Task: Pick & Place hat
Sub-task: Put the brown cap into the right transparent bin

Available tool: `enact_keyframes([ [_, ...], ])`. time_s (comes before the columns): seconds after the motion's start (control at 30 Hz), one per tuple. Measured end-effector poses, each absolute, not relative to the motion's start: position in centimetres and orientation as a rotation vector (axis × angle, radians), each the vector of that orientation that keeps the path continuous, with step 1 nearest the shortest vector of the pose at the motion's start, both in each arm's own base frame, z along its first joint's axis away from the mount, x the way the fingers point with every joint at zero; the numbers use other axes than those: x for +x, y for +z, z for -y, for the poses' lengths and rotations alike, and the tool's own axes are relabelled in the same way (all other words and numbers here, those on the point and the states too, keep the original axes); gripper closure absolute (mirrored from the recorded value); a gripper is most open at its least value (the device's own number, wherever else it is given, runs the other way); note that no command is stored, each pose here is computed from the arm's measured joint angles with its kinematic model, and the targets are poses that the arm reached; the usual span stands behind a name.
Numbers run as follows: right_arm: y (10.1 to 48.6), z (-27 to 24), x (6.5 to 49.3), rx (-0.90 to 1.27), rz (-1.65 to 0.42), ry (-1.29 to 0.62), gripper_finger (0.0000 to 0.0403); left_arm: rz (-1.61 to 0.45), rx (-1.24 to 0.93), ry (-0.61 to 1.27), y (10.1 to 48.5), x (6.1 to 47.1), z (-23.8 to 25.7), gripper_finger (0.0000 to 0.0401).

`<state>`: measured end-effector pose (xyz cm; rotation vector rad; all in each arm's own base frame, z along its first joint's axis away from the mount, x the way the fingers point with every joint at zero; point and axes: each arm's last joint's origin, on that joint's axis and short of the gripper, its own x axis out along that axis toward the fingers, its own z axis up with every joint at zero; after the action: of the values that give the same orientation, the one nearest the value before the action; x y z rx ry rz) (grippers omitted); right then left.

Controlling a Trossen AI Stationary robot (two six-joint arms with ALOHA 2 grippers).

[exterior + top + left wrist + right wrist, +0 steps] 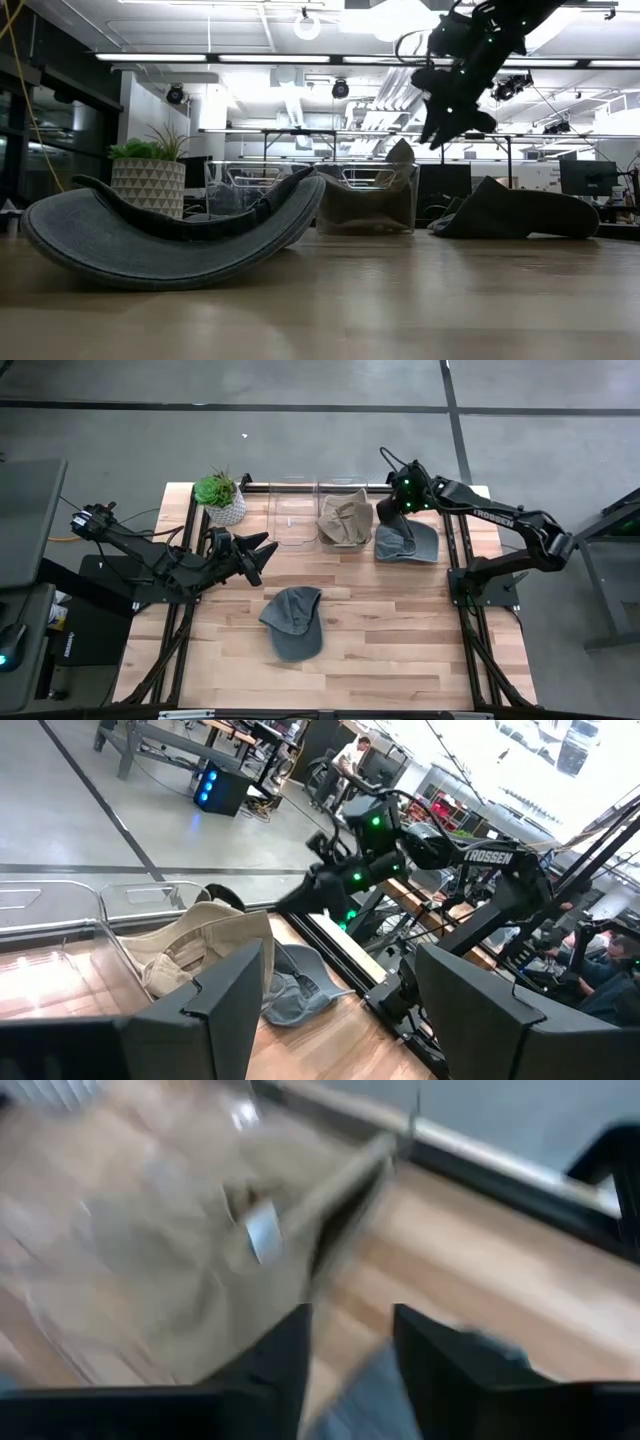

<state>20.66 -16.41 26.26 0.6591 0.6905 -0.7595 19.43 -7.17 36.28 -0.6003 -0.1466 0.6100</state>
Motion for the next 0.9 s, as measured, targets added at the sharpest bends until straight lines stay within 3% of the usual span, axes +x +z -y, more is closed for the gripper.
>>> enact_keyframes([
  [0.1, 26.0, 16.1, 20.7, 0.642, -0.733, -0.738, 0.0356, 0.147, -0.601, 0.61, 36.3, 19.4, 7.2, 0.016],
  [0.17, 26.0, 15.9, 20.9, 0.625, -0.736, -0.717, 0.039, 0.148, -0.603, 0.61, 36.3, 19.4, 7.2, 0.016],
  [0.9, 21.6, 16.0, 25.4, 0.722, -0.785, -0.637, 0.0402, 0.126, -0.631, 0.618, 35.8, 19.4, 7.2, 0.016],
])
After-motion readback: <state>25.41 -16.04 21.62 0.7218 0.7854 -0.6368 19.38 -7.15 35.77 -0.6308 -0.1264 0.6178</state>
